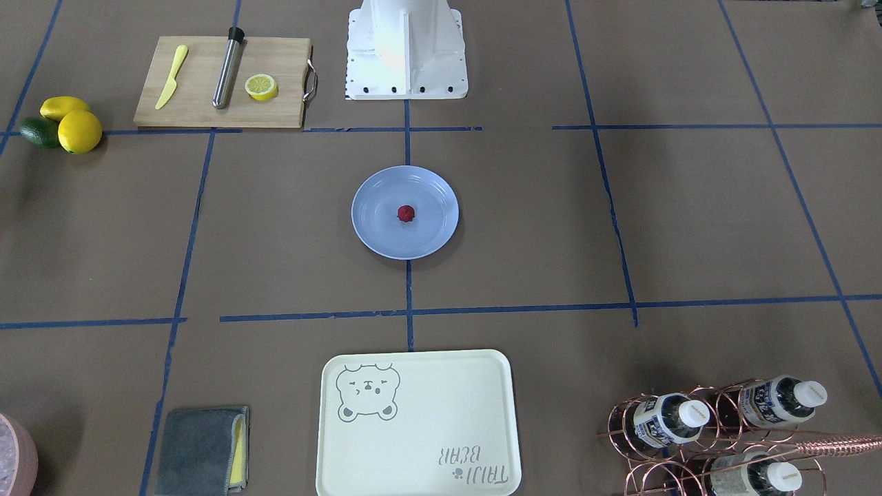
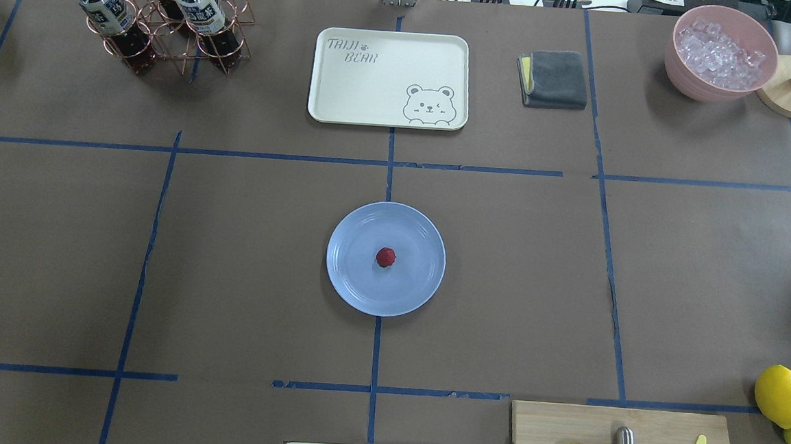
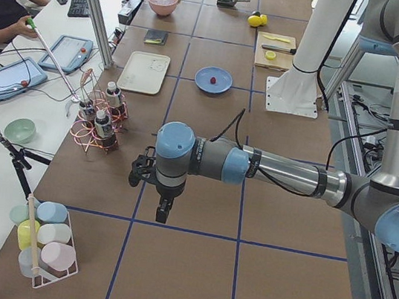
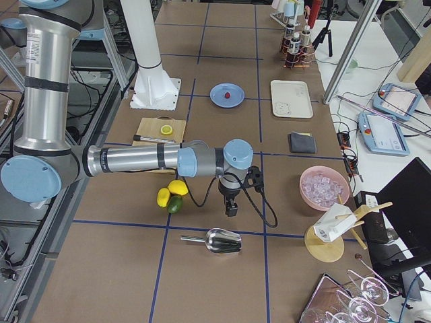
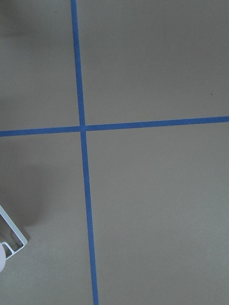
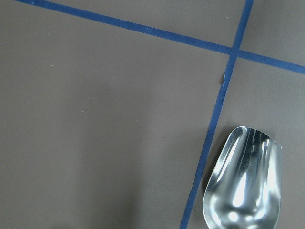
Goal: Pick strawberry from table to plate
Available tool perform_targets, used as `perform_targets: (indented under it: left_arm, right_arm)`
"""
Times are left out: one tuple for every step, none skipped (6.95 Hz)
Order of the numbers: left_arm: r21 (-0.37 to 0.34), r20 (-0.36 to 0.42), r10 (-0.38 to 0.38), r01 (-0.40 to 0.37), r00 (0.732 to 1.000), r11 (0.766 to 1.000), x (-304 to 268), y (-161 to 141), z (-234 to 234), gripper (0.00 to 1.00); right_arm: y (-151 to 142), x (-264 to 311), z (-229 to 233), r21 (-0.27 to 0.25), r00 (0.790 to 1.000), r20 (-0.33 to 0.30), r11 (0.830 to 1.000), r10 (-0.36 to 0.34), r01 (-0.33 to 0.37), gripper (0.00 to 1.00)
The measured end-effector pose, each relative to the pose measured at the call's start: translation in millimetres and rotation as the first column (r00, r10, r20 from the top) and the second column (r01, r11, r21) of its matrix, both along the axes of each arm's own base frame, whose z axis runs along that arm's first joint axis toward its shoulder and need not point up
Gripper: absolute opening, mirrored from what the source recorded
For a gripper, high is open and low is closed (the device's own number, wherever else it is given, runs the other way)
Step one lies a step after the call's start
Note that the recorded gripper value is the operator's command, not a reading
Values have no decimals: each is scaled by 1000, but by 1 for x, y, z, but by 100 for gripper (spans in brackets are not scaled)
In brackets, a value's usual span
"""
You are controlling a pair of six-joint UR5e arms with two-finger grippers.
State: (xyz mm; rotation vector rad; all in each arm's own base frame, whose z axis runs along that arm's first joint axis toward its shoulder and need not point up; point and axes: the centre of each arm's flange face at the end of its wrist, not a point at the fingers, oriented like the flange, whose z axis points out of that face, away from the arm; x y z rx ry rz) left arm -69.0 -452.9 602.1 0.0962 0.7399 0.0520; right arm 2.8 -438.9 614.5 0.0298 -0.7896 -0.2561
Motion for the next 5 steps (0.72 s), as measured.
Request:
perform_targets:
  left_arm:
    - [-4, -1, 13, -13, 1000, 1000, 6, 0, 2, 100]
    - [-10, -2, 24, -24, 1000, 1000, 11, 0, 3, 100]
    - [-15, -3, 29, -29, 1000, 999, 13, 1, 4, 100]
    - [-19, -7, 31, -31, 999, 999, 15, 2, 5, 100]
    - [-21, -13, 32, -32, 999, 999, 15, 3, 5, 100]
  right_arm:
    - [1, 0, 3, -6, 1000, -1, 1000, 1, -1, 100]
    - [2, 1, 2, -6, 1000, -2, 1000, 2, -2, 100]
    - [2, 1, -3, 4, 1000, -4, 1000, 5, -5, 100]
    - [1, 2, -13, 21, 1000, -8, 1000, 10, -10, 100]
    - [1, 2, -18, 23, 1000, -10, 1000, 21, -21, 100]
